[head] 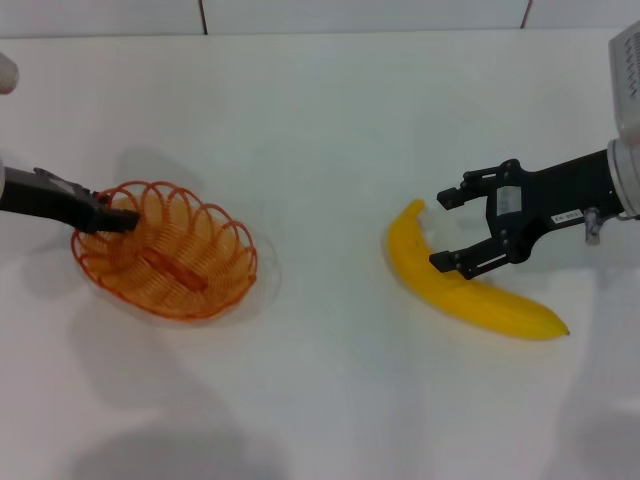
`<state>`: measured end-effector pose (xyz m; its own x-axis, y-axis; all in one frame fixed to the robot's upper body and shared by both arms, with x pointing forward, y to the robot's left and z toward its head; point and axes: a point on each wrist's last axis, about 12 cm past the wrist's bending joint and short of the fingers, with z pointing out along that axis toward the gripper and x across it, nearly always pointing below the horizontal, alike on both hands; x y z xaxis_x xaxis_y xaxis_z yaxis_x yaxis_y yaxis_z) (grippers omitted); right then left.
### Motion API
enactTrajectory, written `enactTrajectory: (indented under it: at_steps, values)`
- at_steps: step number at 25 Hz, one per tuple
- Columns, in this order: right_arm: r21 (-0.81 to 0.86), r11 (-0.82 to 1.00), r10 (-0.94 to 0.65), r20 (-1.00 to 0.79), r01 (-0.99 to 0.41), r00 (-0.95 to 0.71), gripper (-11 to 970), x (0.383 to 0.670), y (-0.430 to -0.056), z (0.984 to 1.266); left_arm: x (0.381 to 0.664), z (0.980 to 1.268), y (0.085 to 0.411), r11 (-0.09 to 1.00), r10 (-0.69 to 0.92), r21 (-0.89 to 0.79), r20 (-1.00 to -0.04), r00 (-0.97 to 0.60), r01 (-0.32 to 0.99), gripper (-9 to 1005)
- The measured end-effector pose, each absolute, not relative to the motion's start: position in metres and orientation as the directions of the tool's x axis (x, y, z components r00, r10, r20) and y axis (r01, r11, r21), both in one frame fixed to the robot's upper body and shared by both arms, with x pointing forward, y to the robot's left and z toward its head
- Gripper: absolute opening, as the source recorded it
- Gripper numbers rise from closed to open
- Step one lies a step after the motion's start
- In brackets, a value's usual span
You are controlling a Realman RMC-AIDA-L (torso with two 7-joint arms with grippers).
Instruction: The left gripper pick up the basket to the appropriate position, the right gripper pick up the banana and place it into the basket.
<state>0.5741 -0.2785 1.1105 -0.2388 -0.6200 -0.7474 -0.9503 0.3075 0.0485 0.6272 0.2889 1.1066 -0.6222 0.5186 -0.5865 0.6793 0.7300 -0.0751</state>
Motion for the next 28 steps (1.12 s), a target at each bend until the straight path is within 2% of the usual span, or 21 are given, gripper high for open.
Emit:
enactTrajectory:
  at_steps: [2, 8, 15, 20, 28]
  values:
    - [0.048, 0.306, -0.622, -0.746, -0.951, -0.238, 894, 0.574, -0.278, 1.110, 0.627, 1.106, 0.289, 0.731, 0.518, -0.074, -0.587, -0.622, 0.678, 569]
    - [0.048, 0.307, -0.621, -0.747, -0.951, -0.238, 893, 0.574, -0.278, 1.110, 0.629, 1.108, 0.289, 0.735, 0.516, -0.060, -0.596, -0.615, 0.675, 363]
    - [0.050, 0.309, -0.620, -0.746, -0.950, -0.241, 893, 0.573, -0.279, 1.110, 0.630, 1.110, 0.288, 0.725, 0.518, -0.063, -0.607, -0.603, 0.686, 173]
    - [0.052, 0.312, -0.619, -0.746, -0.949, -0.244, 893, 0.573, -0.279, 1.109, 0.629, 1.120, 0.284, 0.696, 0.500, -0.097, -0.645, -0.577, 0.712, 150]
    - [0.047, 0.308, -0.621, -0.747, -0.950, -0.238, 894, 0.575, -0.278, 1.111, 0.632, 1.130, 0.271, 0.680, 0.370, -0.184, -0.749, -0.549, 0.710, 104]
